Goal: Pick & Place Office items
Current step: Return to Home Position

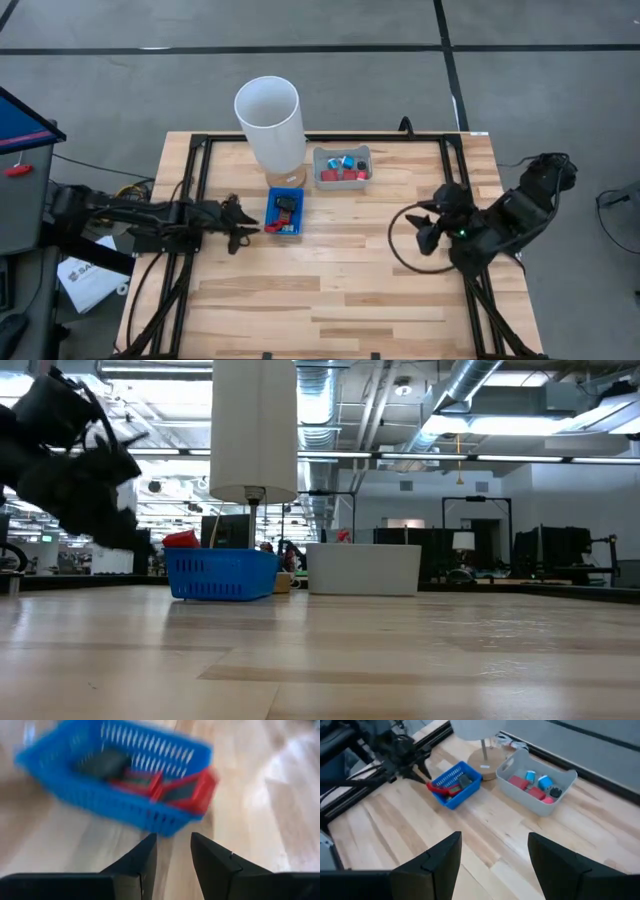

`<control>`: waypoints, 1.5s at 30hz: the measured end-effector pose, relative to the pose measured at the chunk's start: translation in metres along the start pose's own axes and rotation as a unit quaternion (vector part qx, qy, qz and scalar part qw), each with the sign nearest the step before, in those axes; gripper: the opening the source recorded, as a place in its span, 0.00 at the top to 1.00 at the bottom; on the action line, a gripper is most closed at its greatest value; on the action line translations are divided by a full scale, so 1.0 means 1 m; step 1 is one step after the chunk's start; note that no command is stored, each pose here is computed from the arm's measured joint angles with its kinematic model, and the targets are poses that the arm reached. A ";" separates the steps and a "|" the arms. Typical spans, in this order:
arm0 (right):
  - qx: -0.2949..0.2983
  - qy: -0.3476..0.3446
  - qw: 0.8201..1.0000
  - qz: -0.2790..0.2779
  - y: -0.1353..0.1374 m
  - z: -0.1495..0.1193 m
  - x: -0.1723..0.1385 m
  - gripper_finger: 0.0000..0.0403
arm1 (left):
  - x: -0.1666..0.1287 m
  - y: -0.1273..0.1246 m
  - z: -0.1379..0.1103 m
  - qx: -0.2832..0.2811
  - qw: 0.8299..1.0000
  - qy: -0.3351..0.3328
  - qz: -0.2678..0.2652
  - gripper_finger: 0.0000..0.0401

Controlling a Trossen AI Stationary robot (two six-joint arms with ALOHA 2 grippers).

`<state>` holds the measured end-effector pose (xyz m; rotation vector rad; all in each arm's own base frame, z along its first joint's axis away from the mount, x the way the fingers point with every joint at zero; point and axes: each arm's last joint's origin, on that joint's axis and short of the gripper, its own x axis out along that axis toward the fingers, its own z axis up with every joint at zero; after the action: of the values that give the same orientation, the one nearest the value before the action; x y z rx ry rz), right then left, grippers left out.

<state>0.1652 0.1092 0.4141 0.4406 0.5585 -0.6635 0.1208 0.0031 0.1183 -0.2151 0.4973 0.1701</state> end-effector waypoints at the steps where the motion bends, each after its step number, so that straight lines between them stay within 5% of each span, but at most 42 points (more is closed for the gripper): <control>1: -0.009 -0.001 1.000 0.006 -0.003 0.000 -0.002 0.45 | 0.002 0.000 -0.002 -0.028 1.000 0.013 0.003 0.71; 6: -0.034 -0.041 0.998 0.032 -0.016 -0.001 -0.012 0.45 | 0.008 0.001 -0.011 -0.245 0.967 0.060 0.023 0.70; 13: -0.072 -0.071 0.990 0.100 -0.027 -0.008 -0.020 0.45 | 0.011 0.002 -0.016 -0.271 0.958 0.083 0.039 0.71; 19: -0.078 -0.084 0.985 0.130 -0.036 -0.009 -0.019 0.45 | 0.011 0.007 -0.009 -0.114 0.987 0.021 0.115 0.70; 25: -0.067 -0.101 0.979 0.165 -0.037 -0.006 -0.023 0.45 | 0.009 0.006 0.016 0.026 0.978 -0.103 0.182 0.70; 30: -0.053 -0.108 0.979 0.167 -0.036 -0.005 -0.024 0.45 | 0.003 -0.006 0.043 0.067 0.970 -0.227 0.063 0.70; 35: -0.022 -0.120 0.980 0.155 -0.034 -0.006 -0.022 0.47 | -0.002 -0.017 0.044 0.161 0.954 -0.233 -0.103 0.69; 45: 0.007 -0.133 0.981 0.143 -0.026 -0.009 -0.019 0.52 | -0.011 -0.014 0.034 0.154 0.963 -0.188 -0.115 0.69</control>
<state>0.1321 0.1044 0.4137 0.4281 0.2310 -0.4407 0.1301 -0.0030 0.1551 0.0661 0.1140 -0.0944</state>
